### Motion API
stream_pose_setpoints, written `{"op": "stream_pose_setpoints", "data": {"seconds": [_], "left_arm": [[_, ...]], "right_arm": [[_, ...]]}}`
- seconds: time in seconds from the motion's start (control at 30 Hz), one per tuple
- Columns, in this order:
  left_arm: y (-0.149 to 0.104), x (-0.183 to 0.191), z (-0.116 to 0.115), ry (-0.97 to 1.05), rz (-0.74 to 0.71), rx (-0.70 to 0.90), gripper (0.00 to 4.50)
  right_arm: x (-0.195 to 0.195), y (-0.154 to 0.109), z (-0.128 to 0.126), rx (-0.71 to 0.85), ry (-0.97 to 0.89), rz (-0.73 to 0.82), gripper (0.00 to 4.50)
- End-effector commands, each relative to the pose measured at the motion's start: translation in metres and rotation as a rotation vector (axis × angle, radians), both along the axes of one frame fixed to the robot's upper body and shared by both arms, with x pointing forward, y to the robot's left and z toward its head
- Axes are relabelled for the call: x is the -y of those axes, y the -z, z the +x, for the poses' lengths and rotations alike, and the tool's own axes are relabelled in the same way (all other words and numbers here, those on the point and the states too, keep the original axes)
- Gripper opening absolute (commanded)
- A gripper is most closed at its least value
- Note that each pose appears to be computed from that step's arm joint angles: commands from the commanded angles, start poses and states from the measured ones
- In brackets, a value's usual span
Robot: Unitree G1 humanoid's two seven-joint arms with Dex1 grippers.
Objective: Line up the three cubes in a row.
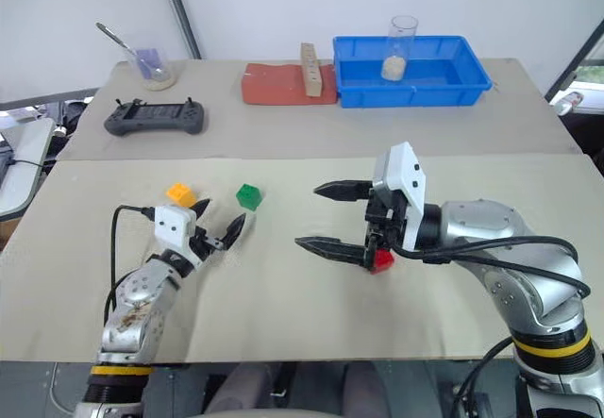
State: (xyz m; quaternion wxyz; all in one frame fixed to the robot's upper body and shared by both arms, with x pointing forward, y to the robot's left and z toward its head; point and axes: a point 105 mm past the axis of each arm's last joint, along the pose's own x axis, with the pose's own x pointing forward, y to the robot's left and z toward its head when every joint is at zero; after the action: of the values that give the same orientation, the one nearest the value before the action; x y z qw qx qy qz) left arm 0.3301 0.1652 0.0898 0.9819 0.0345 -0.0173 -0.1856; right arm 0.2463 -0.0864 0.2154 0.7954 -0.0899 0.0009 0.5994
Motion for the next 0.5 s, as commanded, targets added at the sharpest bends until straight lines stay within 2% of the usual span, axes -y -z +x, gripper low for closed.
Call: {"op": "stream_pose_setpoints", "data": {"seconds": [0.03,0.2,0.37,0.47,0.5], "left_arm": [[-0.005,0.005,0.014,0.027,-0.014,0.02,4.5],[0.005,0.014,0.022,0.106,-0.004,-0.018,4.5],[0.005,0.011,0.028,0.084,0.03,0.001,4.5],[0.003,0.009,0.03,0.074,0.032,0.013,3.63],[0.003,0.009,0.03,0.074,0.033,0.015,3.16]], "right_arm": [[-0.002,-0.013,-0.006,0.057,-0.006,0.009,4.49],[-0.001,-0.013,-0.006,0.065,0.003,0.005,4.49],[0.0,-0.014,-0.005,0.072,0.01,0.003,4.49],[-0.001,-0.015,-0.004,0.074,0.016,0.006,4.5],[-0.001,-0.016,-0.003,0.074,0.018,0.006,4.5]]}}
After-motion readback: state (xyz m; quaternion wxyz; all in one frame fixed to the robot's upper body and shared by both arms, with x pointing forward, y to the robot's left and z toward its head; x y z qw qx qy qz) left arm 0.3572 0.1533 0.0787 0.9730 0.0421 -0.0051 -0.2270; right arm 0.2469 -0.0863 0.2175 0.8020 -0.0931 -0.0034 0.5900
